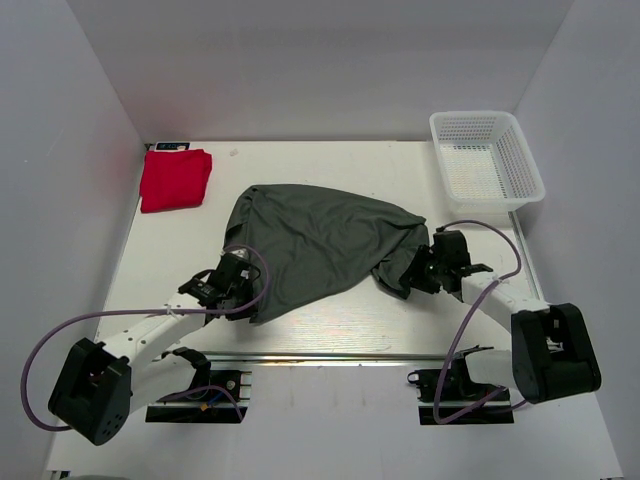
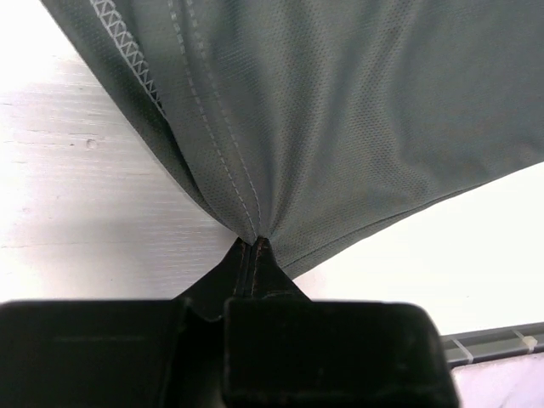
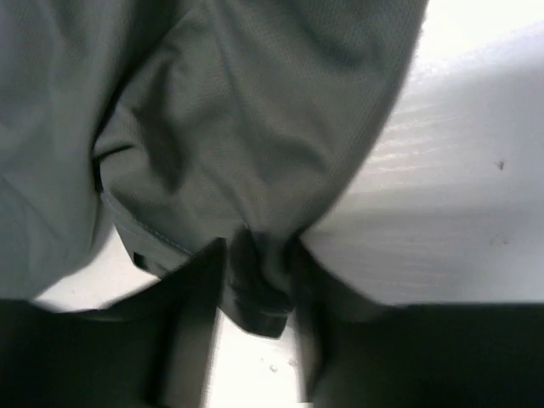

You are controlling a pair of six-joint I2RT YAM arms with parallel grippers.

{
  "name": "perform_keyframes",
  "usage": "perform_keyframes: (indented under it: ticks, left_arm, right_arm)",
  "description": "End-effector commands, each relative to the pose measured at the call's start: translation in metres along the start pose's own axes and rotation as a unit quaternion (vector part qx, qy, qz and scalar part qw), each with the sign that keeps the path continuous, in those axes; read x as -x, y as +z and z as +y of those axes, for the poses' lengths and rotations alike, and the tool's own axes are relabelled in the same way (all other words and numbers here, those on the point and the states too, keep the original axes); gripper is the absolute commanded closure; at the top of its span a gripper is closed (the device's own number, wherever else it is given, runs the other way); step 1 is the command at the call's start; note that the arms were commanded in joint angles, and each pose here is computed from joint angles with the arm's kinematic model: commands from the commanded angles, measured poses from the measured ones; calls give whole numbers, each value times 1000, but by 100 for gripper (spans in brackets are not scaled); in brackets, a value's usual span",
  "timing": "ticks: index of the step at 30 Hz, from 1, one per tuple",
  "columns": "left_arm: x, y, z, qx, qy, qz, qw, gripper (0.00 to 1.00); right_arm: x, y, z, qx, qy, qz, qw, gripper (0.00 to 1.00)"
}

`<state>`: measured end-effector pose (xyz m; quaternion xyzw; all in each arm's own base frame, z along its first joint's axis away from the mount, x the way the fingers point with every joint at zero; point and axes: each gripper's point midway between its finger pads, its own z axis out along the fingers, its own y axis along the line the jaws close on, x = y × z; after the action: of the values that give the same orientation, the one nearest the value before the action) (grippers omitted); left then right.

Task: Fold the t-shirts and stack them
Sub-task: Flatten out the tshirt

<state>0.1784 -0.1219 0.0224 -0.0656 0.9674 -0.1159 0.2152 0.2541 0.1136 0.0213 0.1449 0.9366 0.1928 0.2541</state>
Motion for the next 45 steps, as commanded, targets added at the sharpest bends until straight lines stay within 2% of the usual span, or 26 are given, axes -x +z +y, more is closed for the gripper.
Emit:
perform_keyframes:
  ticks: [1, 2, 4, 8, 14, 15, 19, 20, 21, 24, 25, 26, 29, 31, 32, 34, 37, 38, 39, 42, 43, 45]
  left_arm:
    - [4, -5, -10, -26, 1, -11, 1000, 100]
    - [10, -8, -14, -32, 1, -19, 999, 100]
    - [24, -17, -24, -50, 0, -43, 998, 100]
    - [49, -34, -42, -82, -2, -86, 993, 100]
    - [110, -87, -70, -119, 4, -192, 974, 100]
    - [130, -105, -76, -121, -3, -225, 967, 100]
    - [177, -163, -86, -124, -9, -309, 943, 100]
    - [195, -186, -85, -114, -18, -345, 931, 100]
    - [201, -197, -82, -104, -20, -358, 928, 100]
    - [225, -240, -69, -72, -47, -412, 907, 100]
    - [231, -251, -66, -64, -45, -427, 901, 100]
    - [239, -271, -58, -46, -57, -450, 890, 100]
    - [255, -314, -43, -19, -81, -499, 862, 100]
    - [259, -332, -39, -12, -80, -516, 853, 100]
    - [263, -351, -39, -17, -85, -531, 843, 100]
    - [265, -379, -41, -36, -77, -554, 828, 100]
    - [266, -413, -48, -67, -66, -580, 809, 100]
    - [266, -421, -49, -70, -58, -585, 806, 100]
    - [264, -432, -49, -79, -55, -592, 800, 100]
    - [258, -459, -53, -108, -37, -607, 787, 100]
    - [251, -477, -51, -125, -38, -619, 774, 100]
    - [245, -493, -47, -134, -36, -630, 764, 100]
  right_arm:
    - [-9, 4, 5, 18, 6, 18, 1000, 71]
    - [-7, 0, 6, 22, 2, 12, 1000, 86]
    - [-3, -4, 7, 19, 2, 2, 1000, 100]
    - [18, -24, 15, 29, -9, -52, 998, 100]
    - [82, -82, 56, 88, -27, -190, 978, 100]
    - [97, -102, 70, 112, -34, -226, 967, 100]
    - [148, -160, 90, 116, -23, -330, 936, 100]
    - [155, -169, 91, 112, -24, -346, 931, 100]
    - [172, -199, 98, 114, -20, -384, 916, 100]
    - [190, -226, 92, 83, -11, -428, 900, 100]
    - [203, -256, 102, 92, -12, -458, 884, 100]
    - [209, -264, 98, 74, -11, -472, 878, 100]
    - [228, -317, 108, 73, -7, -519, 852, 100]
    - [232, -328, 108, 58, -19, -527, 848, 100]
    - [239, -359, 115, 64, -27, -552, 831, 100]
    - [243, -395, 126, 84, -32, -575, 813, 100]
    - [242, -418, 136, 96, -58, -586, 802, 100]
    - [240, -445, 141, 106, -66, -603, 788, 100]
    - [238, -450, 145, 113, -78, -602, 787, 100]
    - [228, -493, 157, 143, -101, -623, 763, 100]
    - [225, -500, 159, 147, -107, -626, 759, 100]
    - [214, -526, 165, 170, -121, -636, 743, 100]
